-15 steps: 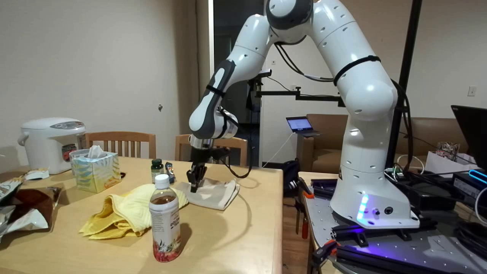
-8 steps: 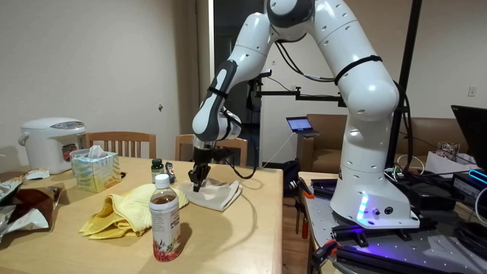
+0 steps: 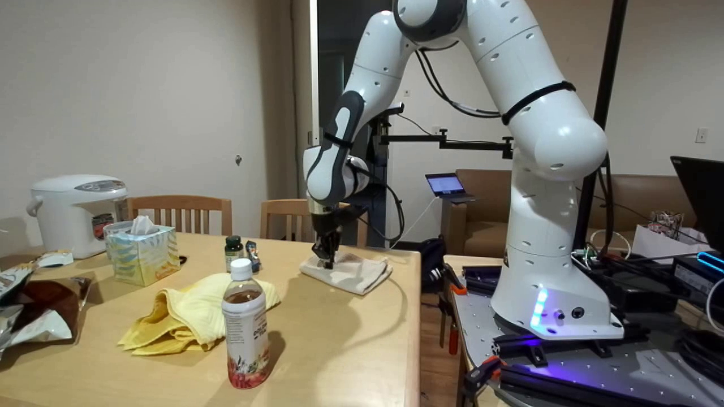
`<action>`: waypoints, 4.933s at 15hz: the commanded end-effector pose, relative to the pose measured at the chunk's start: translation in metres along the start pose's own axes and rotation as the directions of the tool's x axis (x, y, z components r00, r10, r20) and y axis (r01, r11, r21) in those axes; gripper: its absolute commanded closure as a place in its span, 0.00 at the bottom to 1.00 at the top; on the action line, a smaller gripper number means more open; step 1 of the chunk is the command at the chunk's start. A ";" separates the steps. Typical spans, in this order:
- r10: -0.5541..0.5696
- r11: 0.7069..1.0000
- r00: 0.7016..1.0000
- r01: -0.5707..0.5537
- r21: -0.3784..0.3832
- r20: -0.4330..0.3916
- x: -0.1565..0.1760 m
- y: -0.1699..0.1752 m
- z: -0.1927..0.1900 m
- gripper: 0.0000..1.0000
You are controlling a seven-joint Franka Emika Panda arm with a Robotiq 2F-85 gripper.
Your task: Take the cloth and wipe the table
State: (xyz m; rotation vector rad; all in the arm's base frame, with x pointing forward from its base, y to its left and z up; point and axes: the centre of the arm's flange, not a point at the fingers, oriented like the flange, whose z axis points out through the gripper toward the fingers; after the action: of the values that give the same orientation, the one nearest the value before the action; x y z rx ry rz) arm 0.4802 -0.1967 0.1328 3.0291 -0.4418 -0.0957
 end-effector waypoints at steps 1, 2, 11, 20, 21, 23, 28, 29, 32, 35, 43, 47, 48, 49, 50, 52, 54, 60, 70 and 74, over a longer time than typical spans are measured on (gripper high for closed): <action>0.008 0.995 0.993 0.004 -0.098 0.117 -0.001 0.038 0.008 0.99; 0.003 0.993 0.991 0.012 -0.113 0.135 -0.001 0.049 0.010 0.99; -0.214 0.972 0.963 0.227 -0.064 0.164 0.003 0.056 0.032 0.99; -0.396 0.918 0.909 0.392 0.056 0.130 -0.027 -0.014 0.037 0.99; -0.402 0.916 0.908 0.396 0.067 0.120 -0.031 -0.026 0.037 0.99; -0.413 0.910 0.905 0.405 0.088 0.099 -0.038 -0.049 0.037 0.99; -0.405 0.903 0.914 0.398 0.162 0.011 -0.048 -0.110 0.036 0.99; -0.399 0.903 0.917 0.394 0.174 -0.003 -0.051 -0.123 0.038 0.99; -0.387 0.900 0.922 0.385 0.203 -0.028 -0.056 -0.146 0.040 0.99; -0.352 0.910 0.936 0.348 0.225 -0.024 -0.061 -0.153 0.044 0.99; -0.147 0.965 0.989 0.138 0.223 0.025 -0.062 -0.086 0.041 0.99; -0.078 0.984 0.995 0.067 0.162 0.063 -0.053 -0.036 0.034 0.99; -0.064 0.988 0.995 0.053 0.143 0.073 -0.052 -0.023 0.033 0.99; -0.061 0.991 0.994 0.050 0.127 0.088 -0.049 -0.006 0.031 0.99; -0.052 0.993 0.993 0.041 0.112 0.102 -0.048 0.008 0.032 0.99; -0.049 0.995 0.991 0.038 0.091 0.127 -0.049 0.034 0.036 0.99; -0.044 0.996 0.989 0.031 0.089 0.144 -0.050 0.052 0.041 0.99; -0.097 0.990 0.986 0.082 0.114 0.138 -0.053 0.040 0.045 0.99; -0.393 0.908 0.920 0.389 0.155 -0.008 -0.055 -0.088 0.047 0.99; -0.401 0.895 0.916 0.396 0.205 -0.016 -0.069 -0.120 0.052 0.99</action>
State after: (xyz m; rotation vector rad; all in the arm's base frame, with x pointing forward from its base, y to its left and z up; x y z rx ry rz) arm 0.4637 -0.1013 0.1296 3.2215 0.1633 -0.0473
